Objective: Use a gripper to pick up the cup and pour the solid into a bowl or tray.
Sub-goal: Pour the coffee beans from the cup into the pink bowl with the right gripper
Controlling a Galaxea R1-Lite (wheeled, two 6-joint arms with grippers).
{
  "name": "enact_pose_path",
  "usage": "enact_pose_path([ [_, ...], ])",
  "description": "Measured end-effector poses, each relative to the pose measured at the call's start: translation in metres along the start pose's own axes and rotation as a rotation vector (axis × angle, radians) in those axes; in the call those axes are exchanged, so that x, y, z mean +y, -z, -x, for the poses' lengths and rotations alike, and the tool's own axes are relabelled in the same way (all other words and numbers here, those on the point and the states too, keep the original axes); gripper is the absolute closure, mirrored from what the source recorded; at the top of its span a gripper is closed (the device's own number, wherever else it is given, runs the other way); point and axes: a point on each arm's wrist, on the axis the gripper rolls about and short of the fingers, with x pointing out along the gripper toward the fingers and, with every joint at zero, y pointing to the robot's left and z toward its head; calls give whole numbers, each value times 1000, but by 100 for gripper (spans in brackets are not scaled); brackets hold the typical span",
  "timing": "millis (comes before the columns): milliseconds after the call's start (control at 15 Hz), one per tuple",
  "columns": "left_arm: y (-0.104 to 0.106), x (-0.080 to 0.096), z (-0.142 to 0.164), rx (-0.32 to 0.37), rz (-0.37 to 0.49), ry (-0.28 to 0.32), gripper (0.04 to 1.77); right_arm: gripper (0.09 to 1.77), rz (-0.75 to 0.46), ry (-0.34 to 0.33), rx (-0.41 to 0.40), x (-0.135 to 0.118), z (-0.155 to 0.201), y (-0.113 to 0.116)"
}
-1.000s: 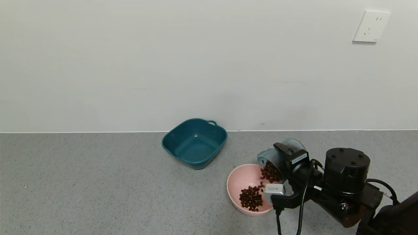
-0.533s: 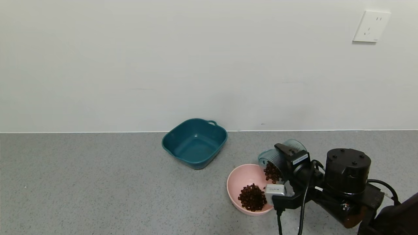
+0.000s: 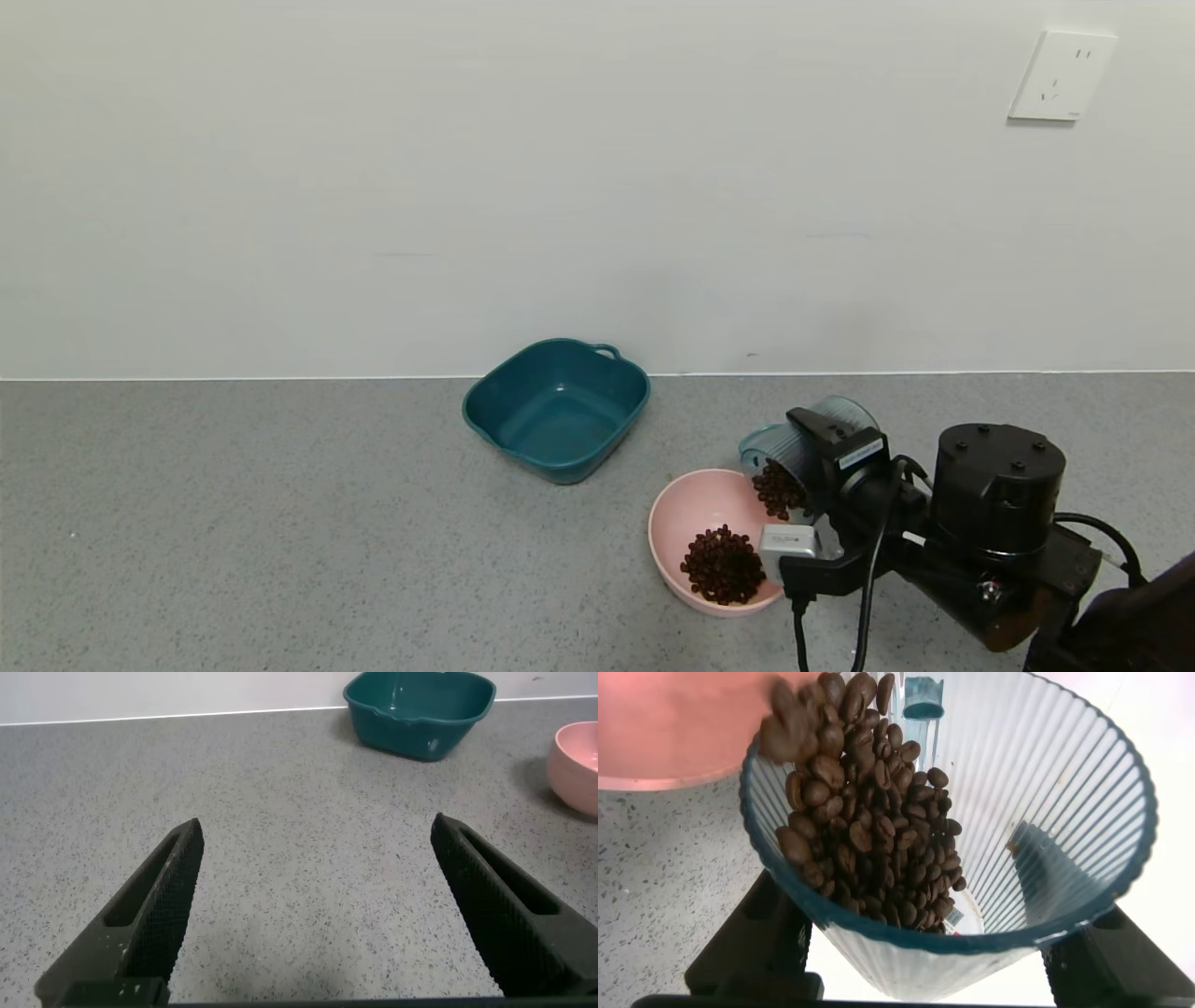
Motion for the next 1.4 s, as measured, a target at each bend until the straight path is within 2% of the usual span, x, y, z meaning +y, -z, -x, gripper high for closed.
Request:
enact_pose_path([
  [400,0,0,0,0,0,0,6,49,-13,-2,2,0,0,1],
  [733,0,0,0,0,0,0,6,49,-88,-7,2,2,1,1],
  [1000,0,0,0,0,0,0,6,49,-200,32,6,-2,1,2],
  [1267,0,0,0,0,0,0,6,49,-356,45,1,-4,1,1],
  [1400,0,0,0,0,0,0,6,49,-447,85,8,-8,0,3],
])
